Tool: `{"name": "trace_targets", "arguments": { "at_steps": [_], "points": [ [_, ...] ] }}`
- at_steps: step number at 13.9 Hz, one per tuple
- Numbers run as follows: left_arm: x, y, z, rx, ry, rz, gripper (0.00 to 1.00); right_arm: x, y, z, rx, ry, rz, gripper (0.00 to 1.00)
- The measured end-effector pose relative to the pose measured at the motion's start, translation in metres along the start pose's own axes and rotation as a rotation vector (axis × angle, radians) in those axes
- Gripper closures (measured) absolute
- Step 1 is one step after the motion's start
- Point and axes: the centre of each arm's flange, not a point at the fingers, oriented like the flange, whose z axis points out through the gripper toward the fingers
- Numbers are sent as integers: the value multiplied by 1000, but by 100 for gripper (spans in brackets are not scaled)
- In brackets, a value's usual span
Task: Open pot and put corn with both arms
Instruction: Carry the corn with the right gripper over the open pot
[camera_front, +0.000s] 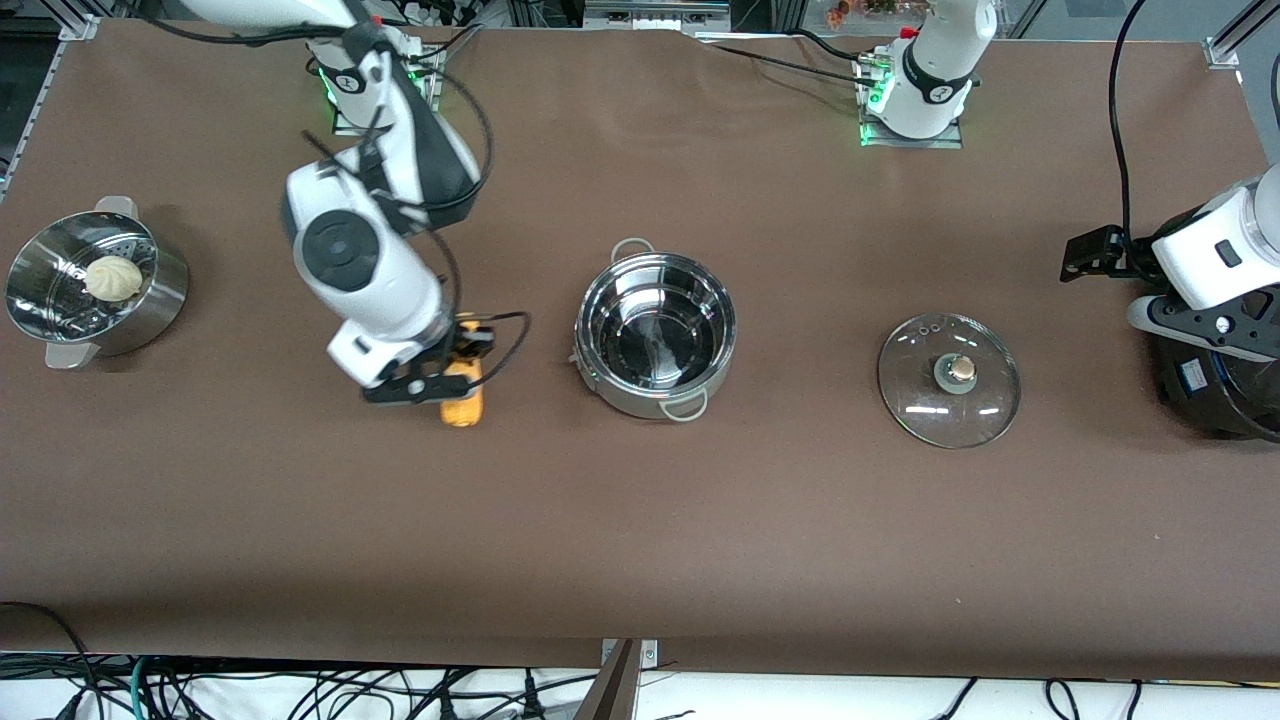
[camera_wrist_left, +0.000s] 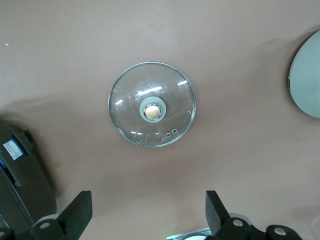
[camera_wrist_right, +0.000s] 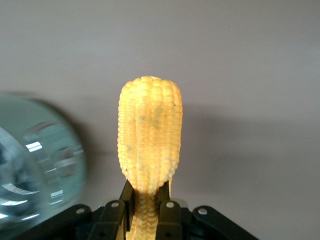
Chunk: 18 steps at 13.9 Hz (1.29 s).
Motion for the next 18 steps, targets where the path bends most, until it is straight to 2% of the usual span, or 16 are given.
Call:
{"name": "trace_targets", "arguments": {
  "at_steps": [3, 10, 13, 16, 18],
  "points": [
    [0, 2, 0, 0, 0, 2, 0, -31, -77, -2, 41, -9, 41, 78],
    [0, 0, 0, 1, -1, -5, 0, -98, -219, 26, 48, -10, 186, 78],
    [-1, -8, -1, -7, 16, -46, 0, -96, -231, 50, 48, 8, 201, 78],
    [-9, -6, -17, 36, 121, -84, 0, -81, -222, 68, 28, 34, 207, 78],
    [-27, 3, -20, 46, 141, -100, 0, -75, -217, 68, 15, 52, 206, 78]
  ]
}}
